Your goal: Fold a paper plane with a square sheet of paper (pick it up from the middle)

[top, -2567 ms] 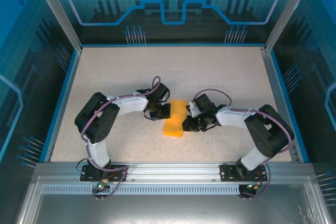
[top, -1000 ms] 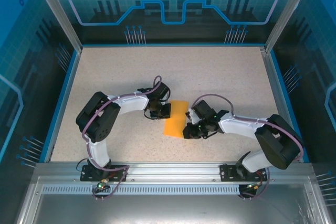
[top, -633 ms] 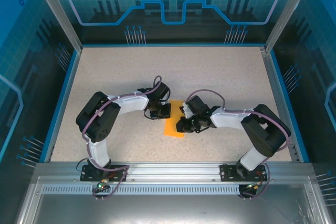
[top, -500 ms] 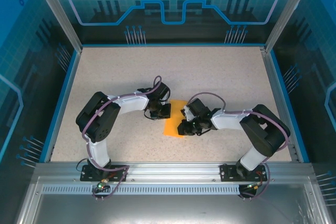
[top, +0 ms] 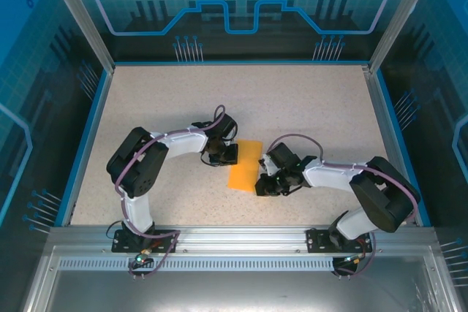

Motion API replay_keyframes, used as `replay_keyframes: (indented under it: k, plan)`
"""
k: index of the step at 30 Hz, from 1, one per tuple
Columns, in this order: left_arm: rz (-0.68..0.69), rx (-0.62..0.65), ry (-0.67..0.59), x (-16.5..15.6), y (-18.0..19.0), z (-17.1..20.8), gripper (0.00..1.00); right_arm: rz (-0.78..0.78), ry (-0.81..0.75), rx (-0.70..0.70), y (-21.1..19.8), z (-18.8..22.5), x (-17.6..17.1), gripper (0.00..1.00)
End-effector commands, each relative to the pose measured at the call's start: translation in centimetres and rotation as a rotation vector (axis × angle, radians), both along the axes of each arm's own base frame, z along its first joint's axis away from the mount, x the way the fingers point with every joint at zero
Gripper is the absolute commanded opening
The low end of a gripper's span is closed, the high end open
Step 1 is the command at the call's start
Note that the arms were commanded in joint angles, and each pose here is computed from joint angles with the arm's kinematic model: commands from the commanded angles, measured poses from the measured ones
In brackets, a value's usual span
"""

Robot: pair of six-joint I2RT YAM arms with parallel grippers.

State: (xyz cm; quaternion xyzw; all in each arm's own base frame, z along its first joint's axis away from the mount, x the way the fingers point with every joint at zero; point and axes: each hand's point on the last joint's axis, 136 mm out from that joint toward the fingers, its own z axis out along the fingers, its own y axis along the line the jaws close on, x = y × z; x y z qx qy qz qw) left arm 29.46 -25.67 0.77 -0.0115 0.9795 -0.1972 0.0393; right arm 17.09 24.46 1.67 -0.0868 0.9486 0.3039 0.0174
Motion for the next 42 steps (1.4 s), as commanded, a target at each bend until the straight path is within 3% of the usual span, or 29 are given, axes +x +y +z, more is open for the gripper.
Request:
replay_keyframes:
  k: [1, 6, 14, 24, 32, 42]
  plan:
    - [-0.013, 0.148, 0.131, -3.2, 3.0, -4.4, 0.07, -0.013, -0.067, 0.064, 1.5, 2.8, 2.0, 0.12]
    - [-0.023, 0.109, 0.074, -2.0, 2.1, -1.7, 0.11, -0.065, -0.131, 0.103, 2.2, 4.1, 5.1, 0.12]
    - [-0.032, 0.054, -0.012, -0.4, 0.9, 2.7, 0.29, -0.095, -0.124, 0.035, 1.4, 1.6, 7.4, 0.12]
    - [-0.011, 0.054, -0.003, -3.3, 3.0, 4.9, 0.51, -0.084, -0.102, 0.017, 1.2, 0.3, 7.5, 0.12]
    - [0.079, -0.052, 0.042, -6.2, 3.3, 4.0, 0.57, -0.091, -0.086, 0.007, 0.6, -0.3, 6.9, 0.12]
    - [0.18, -0.204, 0.047, -6.7, 2.2, 2.9, 0.58, -0.09, -0.077, -0.021, 0.1, -1.2, 6.6, 0.11]
